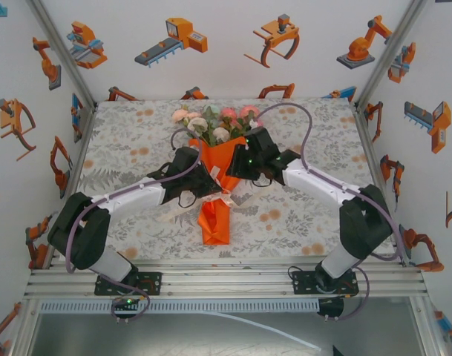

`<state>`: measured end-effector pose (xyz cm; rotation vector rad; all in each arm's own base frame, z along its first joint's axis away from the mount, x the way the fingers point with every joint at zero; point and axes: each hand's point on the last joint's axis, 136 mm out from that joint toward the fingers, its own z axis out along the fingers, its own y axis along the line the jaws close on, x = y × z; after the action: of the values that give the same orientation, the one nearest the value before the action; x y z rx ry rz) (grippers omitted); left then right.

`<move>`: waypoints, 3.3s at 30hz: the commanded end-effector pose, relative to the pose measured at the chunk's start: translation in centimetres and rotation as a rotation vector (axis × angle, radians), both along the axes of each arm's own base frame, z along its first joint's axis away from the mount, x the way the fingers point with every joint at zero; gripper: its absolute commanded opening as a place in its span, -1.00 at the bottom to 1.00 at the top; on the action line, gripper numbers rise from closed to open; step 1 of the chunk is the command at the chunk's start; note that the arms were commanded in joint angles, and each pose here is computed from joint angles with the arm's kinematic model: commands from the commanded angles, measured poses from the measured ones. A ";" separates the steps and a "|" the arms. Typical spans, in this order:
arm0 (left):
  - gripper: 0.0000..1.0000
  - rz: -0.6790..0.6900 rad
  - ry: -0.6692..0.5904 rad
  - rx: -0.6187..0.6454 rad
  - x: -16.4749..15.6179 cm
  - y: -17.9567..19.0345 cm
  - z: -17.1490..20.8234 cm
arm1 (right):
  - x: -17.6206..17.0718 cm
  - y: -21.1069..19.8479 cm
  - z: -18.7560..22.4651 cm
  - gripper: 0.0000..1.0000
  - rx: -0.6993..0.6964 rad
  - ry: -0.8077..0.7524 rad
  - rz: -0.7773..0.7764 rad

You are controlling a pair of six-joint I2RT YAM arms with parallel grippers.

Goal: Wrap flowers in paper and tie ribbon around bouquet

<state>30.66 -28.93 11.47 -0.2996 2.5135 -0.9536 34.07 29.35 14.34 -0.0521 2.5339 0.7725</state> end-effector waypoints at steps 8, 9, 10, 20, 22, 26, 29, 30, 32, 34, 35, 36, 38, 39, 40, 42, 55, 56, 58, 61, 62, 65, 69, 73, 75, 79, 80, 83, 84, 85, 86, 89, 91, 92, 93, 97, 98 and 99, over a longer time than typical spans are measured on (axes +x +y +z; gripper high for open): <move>-1.00 0.066 -0.008 0.016 1.1 1.5 0.3 | -0.3 3.7 -4.3 -0.53 0.054 0.097 0.155; -1.00 0.070 -0.003 0.012 1.2 1.6 0.3 | -0.2 3.6 -4.3 -0.67 0.054 0.095 0.151; -1.00 0.071 0.003 0.008 1.1 1.6 0.2 | -0.2 3.6 -4.0 -0.80 0.059 0.088 0.150; -1.00 0.122 0.087 -0.030 2.4 1.6 -1.4 | -1.3 4.2 -0.4 -1.00 0.197 0.027 0.173; -1.00 0.133 0.097 -0.064 2.6 1.6 -1.8 | -1.6 4.4 0.0 -1.00 0.229 0.022 0.181; -1.00 0.102 0.084 -0.168 3.4 0.4 -1.4 | -2.1 5.3 0.4 -1.00 0.316 0.041 0.200; -1.00 0.072 0.068 -0.228 3.5 -0.6 -0.9 | -2.5 5.4 -0.3 -1.00 0.319 0.069 0.200; -1.00 0.058 0.065 -0.245 3.4 -0.9 -0.7 | -2.6 5.3 -0.5 -1.00 0.318 0.073 0.196; -1.00 0.030 0.072 -0.262 3.0 -1.4 -0.7 | -2.6 5.4 -0.4 -0.98 0.339 0.072 0.193; -1.00 0.008 0.083 -0.258 2.3 -1.7 -1.1 | -2.4 5.6 -0.1 -0.89 0.359 0.060 0.193; -1.00 -0.002 0.091 -0.258 1.9 -1.8 -1.3 | -2.3 5.7 0.1 -0.86 0.363 0.053 0.193; -1.00 -0.010 0.099 -0.264 1.6 -1.9 -1.7 | -2.2 5.7 0.1 -0.84 0.361 0.050 0.190; -1.00 -0.028 0.110 -0.299 1.1 -2.3 -1.9 | -2.0 5.5 0.0 -0.73 0.350 0.046 0.181; -1.00 -0.032 0.115 -0.316 1.0 -2.4 -2.0 | -2.0 5.4 -0.1 -0.68 0.343 0.049 0.175; -1.00 -0.036 0.111 -0.335 1.0 -2.6 -1.9 | -1.9 5.2 -0.2 -0.63 0.338 0.051 0.167; -1.00 -0.045 0.108 -0.363 0.9 -2.9 -1.8 | -1.8 4.8 -0.3 -0.55 0.329 0.051 0.153; -1.00 -0.029 0.124 -0.234 0.4 -1.2 -3.4 | -2.3 -1.2 -1.5 -0.33 0.223 0.005 0.019; -1.00 -0.026 0.120 -0.224 0.5 -0.9 -3.3 | -2.2 -1.5 -2.0 -0.39 0.207 0.004 0.007; -1.00 -0.025 0.109 -0.212 0.5 -0.6 -2.9 | -1.8 -1.9 -3.2 -0.51 0.173 0.006 -0.017; -1.00 -0.021 0.105 -0.188 0.6 -0.2 -2.8 | -1.6 -0.7 -3.9 -0.62 0.203 0.022 0.014; -1.00 -0.020 0.105 -0.185 0.6 -0.1 -2.9 | -1.6 -0.4 -4.1 -0.63 0.210 0.025 0.021; -1.00 -0.015 0.107 -0.179 0.7 0.1 -3.1 | -1.6 0.2 -4.8 -0.63 0.239 0.033 0.020; -1.00 -0.013 0.100 -0.141 0.9 0.4 -3.4 | -1.7 -0.8 -4.8 -0.49 0.230 0.006 -0.012; -1.00 -0.023 0.090 -0.112 1.0 0.6 -3.5 | -2.0 -2.2 -3.8 -0.34 0.242 -0.028 -0.041; -1.00 -0.027 0.089 -0.111 1.0 0.5 -3.5 | -1.7 -3.7 -4.1 -0.36 0.230 -0.034 -0.100; -1.00 -0.026 0.089 -0.117 1.2 0.4 -3.4 | -2.0 -5.7 -6.3 -0.49 0.176 -0.010 -0.174; -1.00 -0.025 0.089 -0.121 1.2 0.3 -3.3 | -2.1 -5.7 -6.8 -0.51 0.174 -0.002 -0.177; -1.00 -0.025 0.085 -0.130 1.4 0.1 -3.0 | -2.0 -4.8 -7.7 -0.59 0.206 0.023 -0.160; -1.00 -0.025 0.082 -0.131 1.5 0.1 -2.8 | -2.0 -4.4 -8.0 -0.61 0.221 0.031 -0.149; -1.00 -0.025 0.083 -0.130 1.5 0.1 -2.8 | -1.9 -4.0 -8.3 -0.62 0.234 0.041 -0.142; -1.00 -0.024 0.080 -0.130 1.6 0.1 -2.7 | -1.9 -3.3 -8.4 -0.63 0.254 0.044 -0.122; -1.00 -0.021 0.081 -0.127 1.7 0.1 -2.7 | -2.0 -0.7 -7.5 -0.64 0.329 0.029 -0.045; -1.00 -0.018 0.085 -0.120 1.7 0.1 -2.9 | -2.0 0.7 -6.4 -0.64 0.368 0.011 -0.005; -1.00 -0.016 0.087 -0.118 1.7 0.2 -2.9 | -2.0 1.1 -6.1 -0.64 0.380 0.000 0.005; -1.00 -0.017 0.089 -0.113 1.7 0.2 -3.1 | -1.8 1.3 -5.7 -0.64 0.388 -0.014 0.006; -1.00 -0.013 0.097 -0.103 1.7 0.3 -3.6 | -1.2 0.9 -4.8 -0.62 0.387 -0.059 -0.021; -1.00 -0.012 0.098 -0.102 1.6 0.4 -3.7 | -1.1 1.0 -4.6 -0.62 0.395 -0.065 -0.017; -1.00 -0.011 0.099 -0.102 1.6 0.4 -3.7 | -1.1 1.2 -4.4 -0.62 0.406 -0.069 -0.008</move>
<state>31.73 -28.73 7.73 -0.3883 2.5656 -1.1258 31.42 29.58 6.58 0.0928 2.3931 1.1779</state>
